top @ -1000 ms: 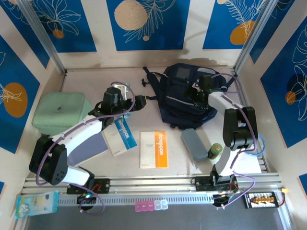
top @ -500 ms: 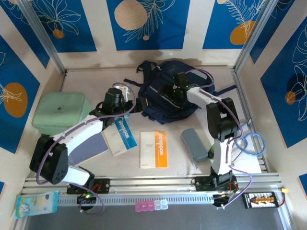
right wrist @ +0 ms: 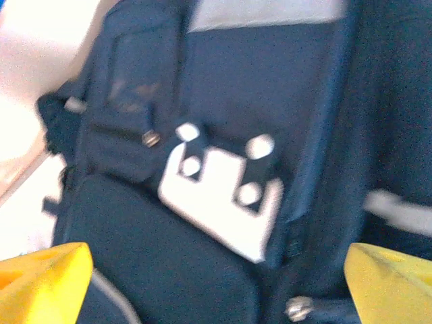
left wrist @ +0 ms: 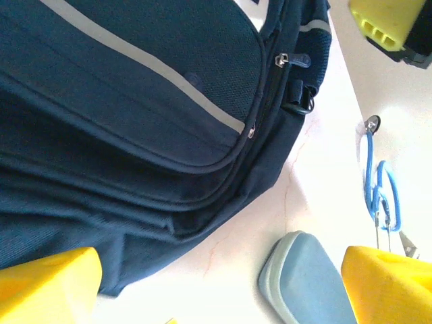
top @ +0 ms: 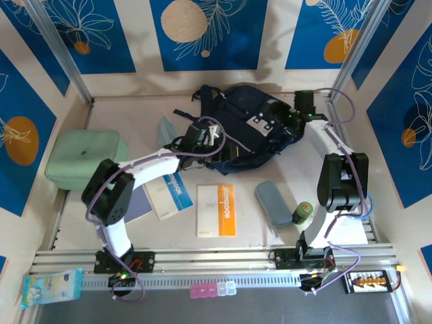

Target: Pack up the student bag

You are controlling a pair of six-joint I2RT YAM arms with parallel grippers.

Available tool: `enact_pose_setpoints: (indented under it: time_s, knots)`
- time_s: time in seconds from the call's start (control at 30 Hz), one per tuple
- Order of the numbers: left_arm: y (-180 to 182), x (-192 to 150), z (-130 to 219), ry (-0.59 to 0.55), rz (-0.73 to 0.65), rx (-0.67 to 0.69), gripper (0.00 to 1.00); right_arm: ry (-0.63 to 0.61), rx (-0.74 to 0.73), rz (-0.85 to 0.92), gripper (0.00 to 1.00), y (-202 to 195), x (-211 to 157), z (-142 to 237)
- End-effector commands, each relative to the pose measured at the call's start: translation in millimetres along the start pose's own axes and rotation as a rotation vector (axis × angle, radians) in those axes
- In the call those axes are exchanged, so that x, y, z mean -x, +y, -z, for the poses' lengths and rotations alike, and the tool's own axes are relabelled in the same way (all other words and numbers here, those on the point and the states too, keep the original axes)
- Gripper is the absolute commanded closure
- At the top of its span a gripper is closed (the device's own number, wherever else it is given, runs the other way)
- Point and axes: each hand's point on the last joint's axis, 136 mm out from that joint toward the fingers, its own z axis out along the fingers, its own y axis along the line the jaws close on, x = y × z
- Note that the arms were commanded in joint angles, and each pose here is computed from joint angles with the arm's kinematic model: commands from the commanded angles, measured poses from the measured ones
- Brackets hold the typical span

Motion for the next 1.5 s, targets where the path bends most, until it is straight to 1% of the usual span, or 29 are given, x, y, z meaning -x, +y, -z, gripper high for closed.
enact_pose_setpoints:
  time_s: [0.0,0.1,0.2,0.23,0.37,0.4,0.47,0.53,0.67,0.8,0.9,1.0,1.03,1.13,1.17,1.33,1.47]
  knots:
    - [-9.5,6.5,-17.1,0.009,0.066,-0.031,0.10,0.093,-0.052,-0.069,0.06,-34.0,-12.7,-10.4]
    - [7.5,9.5,-29.0,0.009,0.067,0.020,0.10,0.155,-0.060,-0.120,0.12,-49.0,-9.5,-17.3]
    - [43.1,9.5,-32.1,0.010,0.068,0.133,0.10,0.196,-0.097,-0.160,0.18,-63.0,-10.8,-27.6]
    - [53.4,9.1,-32.4,0.011,0.070,0.160,0.10,0.209,-0.112,-0.169,0.22,-68.3,-13.4,-32.2]
    - [77.9,8.5,-30.2,0.023,0.072,0.220,0.10,0.252,-0.129,-0.187,0.49,-78.6,-27.1,-43.4]
    - [81.5,8.5,-29.3,0.022,0.067,0.232,0.09,0.256,-0.143,-0.191,0.52,-82.3,-30.6,-44.6]
    - [88.3,9.9,-25.8,0.013,0.065,0.261,0.10,0.258,-0.195,-0.178,0.63,-88.5,-39.5,-42.8]
    - [92.5,12.6,-22.8,0.004,0.063,0.277,0.09,0.266,-0.236,-0.174,0.70,-95.1,-50.4,-38.4]
    - [101.9,17.2,-20.8,-0.003,0.062,0.293,0.09,0.301,-0.230,-0.226,0.77,-103.3,-82.8,-23.5]
    - [112.7,29.6,-18.3,-0.018,0.031,0.323,0.09,0.312,-0.195,-0.304,0.78,-108.8,-117.6,-5.5]
    - [120.0,39.8,-17.0,-0.022,-0.011,0.364,0.09,0.334,-0.114,-0.336,0.75,-99.0,-133.9,0.6]
    - [124.6,49.1,-17.7,-0.018,-0.042,0.392,0.09,0.358,-0.062,-0.338,0.68,-82.6,-137.4,6.9]
    - [124.6,53.1,-17.2,-0.019,-0.047,0.394,0.09,0.354,-0.052,-0.337,0.63,-76.2,-138.1,11.0]
    - [119.2,62.8,-8.3,-0.032,-0.069,0.405,0.08,0.333,-0.091,-0.342,0.49,-73.7,-145.2,23.7]
    - [114.7,66.1,-2.9,-0.038,-0.077,0.405,0.08,0.330,-0.112,-0.354,0.46,-75.1,-149.8,28.5]
    - [97.4,66.4,23.7,-0.042,-0.079,0.396,0.07,0.337,-0.115,-0.395,0.45,-69.1,-174.4,38.9]
    - [84.6,53.7,35.4,-0.036,-0.051,0.343,0.06,0.352,-0.082,-0.417,0.48,-61.5,-183.5,30.6]
